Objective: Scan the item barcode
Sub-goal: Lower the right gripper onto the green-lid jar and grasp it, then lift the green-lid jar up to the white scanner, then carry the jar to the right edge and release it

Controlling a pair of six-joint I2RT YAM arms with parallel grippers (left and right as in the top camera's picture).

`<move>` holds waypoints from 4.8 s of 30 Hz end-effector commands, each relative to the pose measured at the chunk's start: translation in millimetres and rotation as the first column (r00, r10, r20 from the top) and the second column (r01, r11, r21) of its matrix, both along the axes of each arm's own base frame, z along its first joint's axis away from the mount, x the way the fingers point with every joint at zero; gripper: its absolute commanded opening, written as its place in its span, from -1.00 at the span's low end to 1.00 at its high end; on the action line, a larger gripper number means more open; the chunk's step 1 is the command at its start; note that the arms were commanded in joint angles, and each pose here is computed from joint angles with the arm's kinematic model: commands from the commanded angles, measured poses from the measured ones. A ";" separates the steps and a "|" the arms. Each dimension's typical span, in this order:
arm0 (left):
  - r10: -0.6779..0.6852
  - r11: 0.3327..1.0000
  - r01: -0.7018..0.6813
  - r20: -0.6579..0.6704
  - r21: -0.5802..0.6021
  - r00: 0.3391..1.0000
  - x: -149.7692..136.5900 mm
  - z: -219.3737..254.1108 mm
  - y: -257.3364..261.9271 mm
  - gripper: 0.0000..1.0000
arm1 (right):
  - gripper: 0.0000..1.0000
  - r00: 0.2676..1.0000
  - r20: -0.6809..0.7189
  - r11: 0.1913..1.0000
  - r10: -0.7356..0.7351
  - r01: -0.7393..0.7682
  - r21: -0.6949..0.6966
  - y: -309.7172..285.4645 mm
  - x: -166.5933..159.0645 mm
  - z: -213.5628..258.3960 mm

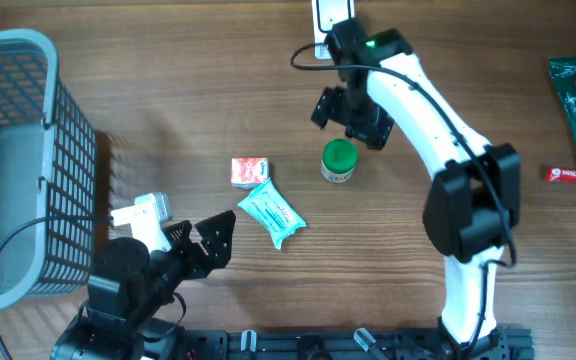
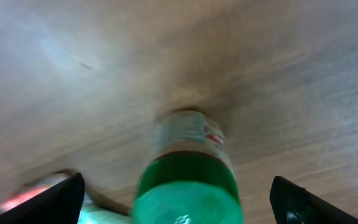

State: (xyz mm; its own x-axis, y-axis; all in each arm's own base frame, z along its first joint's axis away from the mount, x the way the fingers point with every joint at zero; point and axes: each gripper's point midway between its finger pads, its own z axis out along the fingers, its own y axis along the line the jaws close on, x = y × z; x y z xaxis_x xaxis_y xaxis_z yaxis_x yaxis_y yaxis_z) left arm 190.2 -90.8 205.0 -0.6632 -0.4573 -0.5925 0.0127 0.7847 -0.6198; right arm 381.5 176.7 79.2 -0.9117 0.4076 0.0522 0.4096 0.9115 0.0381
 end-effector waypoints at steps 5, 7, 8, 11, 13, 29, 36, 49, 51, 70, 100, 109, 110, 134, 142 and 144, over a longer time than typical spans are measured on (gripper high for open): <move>-0.009 1.000 0.009 0.011 0.019 1.000 0.4 0.4 0.1 1.00 | 0.91 0.995 -0.085 0.999 0.052 -0.053 -0.009 -2.9 -10.6 -20.0; -0.009 1.000 0.009 0.011 0.019 1.000 0.4 0.4 0.1 1.00 | 0.91 0.994 -0.089 0.998 0.066 -0.067 -0.010 -2.6 -12.0 -24.7; -0.009 1.000 0.009 0.011 0.019 1.000 0.4 0.4 0.1 1.00 | 0.91 0.994 -0.093 0.998 0.066 -0.067 -0.011 -3.0 -13.4 -29.4; -0.009 1.000 0.009 0.011 0.019 1.000 0.4 0.4 0.1 1.00 | 0.91 0.991 -0.115 0.998 0.066 -0.068 -0.014 -5.0 -20.4 -41.7; -0.009 1.000 0.009 0.011 0.019 1.000 0.4 0.4 0.1 0.99 | 0.91 0.989 -0.127 0.997 0.076 -0.077 -0.001 -3.0 -25.0 -49.2; -0.009 1.000 0.009 0.011 0.019 1.000 0.4 0.4 0.1 1.00 | 0.70 0.985 -0.065 0.984 0.162 -0.166 -0.061 1.4 -23.1 -72.9; -0.009 1.000 0.009 0.011 0.019 1.000 0.4 0.4 0.1 0.99 | 0.42 0.986 -0.096 0.987 0.136 -0.143 -0.069 -4.3 -36.4 -91.1; -0.009 1.000 0.009 0.011 0.019 1.000 0.4 0.4 0.1 0.99 | 0.34 0.959 -0.121 0.930 0.258 -0.212 0.301 16.2 -49.5 4.8; -0.009 1.000 0.009 0.011 0.019 1.000 0.4 0.4 0.1 1.00 | 0.34 0.953 -0.131 0.915 0.273 -0.215 0.341 16.5 -61.1 22.4; -0.009 1.000 0.009 0.011 0.019 1.000 0.4 0.4 0.1 1.00 | 0.35 0.815 -0.270 0.806 0.512 -0.348 0.478 62.0 -200.2 77.1; -0.009 1.000 0.009 0.011 0.019 1.000 0.4 0.4 0.1 0.99 | 0.39 0.800 0.567 0.969 0.197 -0.246 0.010 -7.6 67.5 99.2; -0.009 1.000 0.009 0.011 0.019 1.000 0.4 0.4 0.1 1.00 | 0.36 0.432 0.882 0.982 0.186 -0.100 -0.158 -5.7 189.9 126.5; -0.009 1.000 0.009 0.011 0.019 1.000 0.4 0.4 0.1 1.00 | 0.36 0.394 0.899 0.982 0.190 -0.093 -0.166 -2.9 202.1 121.7; -0.009 1.000 0.009 0.011 0.019 1.000 0.4 0.4 0.1 0.99 | 0.26 0.214 0.968 0.986 0.131 0.070 -0.149 -32.0 264.6 140.7; -0.009 1.000 0.009 0.011 0.019 1.000 0.4 0.4 0.1 1.00 | 0.31 0.446 0.894 0.954 0.049 0.245 -0.174 -201.1 218.1 175.1; -0.009 1.000 0.009 0.011 0.019 1.000 0.4 0.4 0.1 0.99 | 0.32 0.570 0.822 0.954 -0.003 0.249 -0.169 -243.8 196.4 146.9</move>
